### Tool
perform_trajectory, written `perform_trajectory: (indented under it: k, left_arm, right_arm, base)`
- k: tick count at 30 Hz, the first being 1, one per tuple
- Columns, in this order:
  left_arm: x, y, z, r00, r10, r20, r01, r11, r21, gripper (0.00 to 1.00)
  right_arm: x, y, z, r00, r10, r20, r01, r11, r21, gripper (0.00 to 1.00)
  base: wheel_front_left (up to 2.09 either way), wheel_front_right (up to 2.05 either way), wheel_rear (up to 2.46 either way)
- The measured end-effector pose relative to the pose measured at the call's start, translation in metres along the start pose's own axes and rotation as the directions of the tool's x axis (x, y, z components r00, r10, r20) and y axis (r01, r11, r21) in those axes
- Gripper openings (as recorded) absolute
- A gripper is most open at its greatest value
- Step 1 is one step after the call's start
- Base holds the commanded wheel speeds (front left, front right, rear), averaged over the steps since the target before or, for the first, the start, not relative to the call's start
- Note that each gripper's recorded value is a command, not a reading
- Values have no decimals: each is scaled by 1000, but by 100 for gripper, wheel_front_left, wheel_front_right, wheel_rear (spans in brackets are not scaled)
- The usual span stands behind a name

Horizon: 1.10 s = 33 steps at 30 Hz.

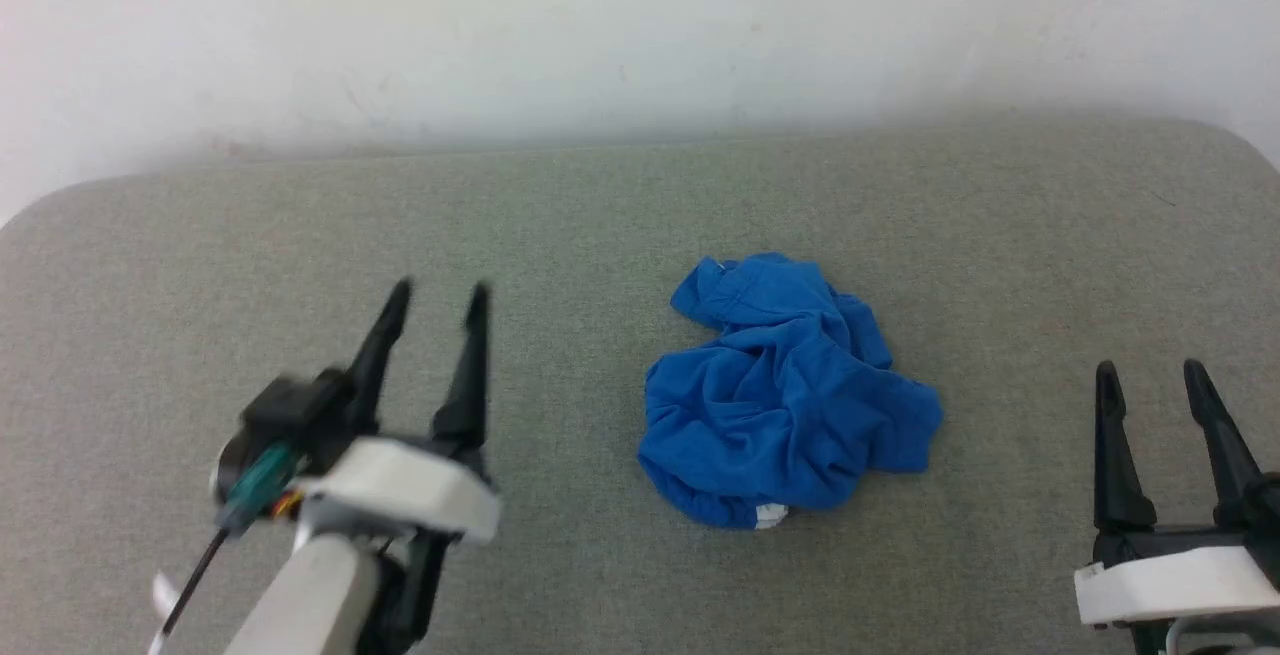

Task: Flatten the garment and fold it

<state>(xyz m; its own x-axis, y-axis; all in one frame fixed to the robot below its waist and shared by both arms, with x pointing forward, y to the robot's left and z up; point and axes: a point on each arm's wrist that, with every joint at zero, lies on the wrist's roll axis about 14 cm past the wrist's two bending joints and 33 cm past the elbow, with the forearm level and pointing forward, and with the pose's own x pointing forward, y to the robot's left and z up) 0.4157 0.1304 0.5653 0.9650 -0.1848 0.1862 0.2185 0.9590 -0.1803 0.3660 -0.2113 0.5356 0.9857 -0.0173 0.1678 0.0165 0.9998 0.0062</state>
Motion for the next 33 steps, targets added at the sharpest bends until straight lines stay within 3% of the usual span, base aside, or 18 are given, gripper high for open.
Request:
perform_trajectory:
  k: [4, 7, 14, 22, 25, 33]
  left_arm:
    - [-43, 46, 4, 982, 188, 22, -188, 982, -1, 100]
    - [-71, 62, 6, 963, 267, 31, -268, 963, 20, 100]
    - [-102, 63, -11, 953, 303, -13, -303, 953, -5, 100]
    - [-96, 67, -11, 954, 300, 7, -300, 954, -12, 100]
    - [-95, 68, -17, 953, 303, -11, -303, 953, -15, 100]
    - [-98, 79, -28, 942, 333, -44, -334, 943, -12, 100]
  right_arm:
    - [-5, 3, -7, 1000, 8, -25, -8, 1000, 16, 100]
    - [-7, 7, -14, 999, 18, -46, -17, 999, 29, 100]
    - [0, 30, -20, 994, 86, -68, -83, 995, 53, 100]
    - [51, 87, -7, 961, 246, -123, -235, 967, 95, 100]
    - [65, 100, -19, 931, 286, -227, -263, 957, 124, 100]
    - [64, 127, -78, 762, 374, -529, -324, 927, 189, 100]
  base:
    - [0, 0, 0]
    - [0, 0, 0]
    - [0, 0, 0]
    - [0, 0, 0]
    - [0, 0, 0]
    - [0, 0, 0]
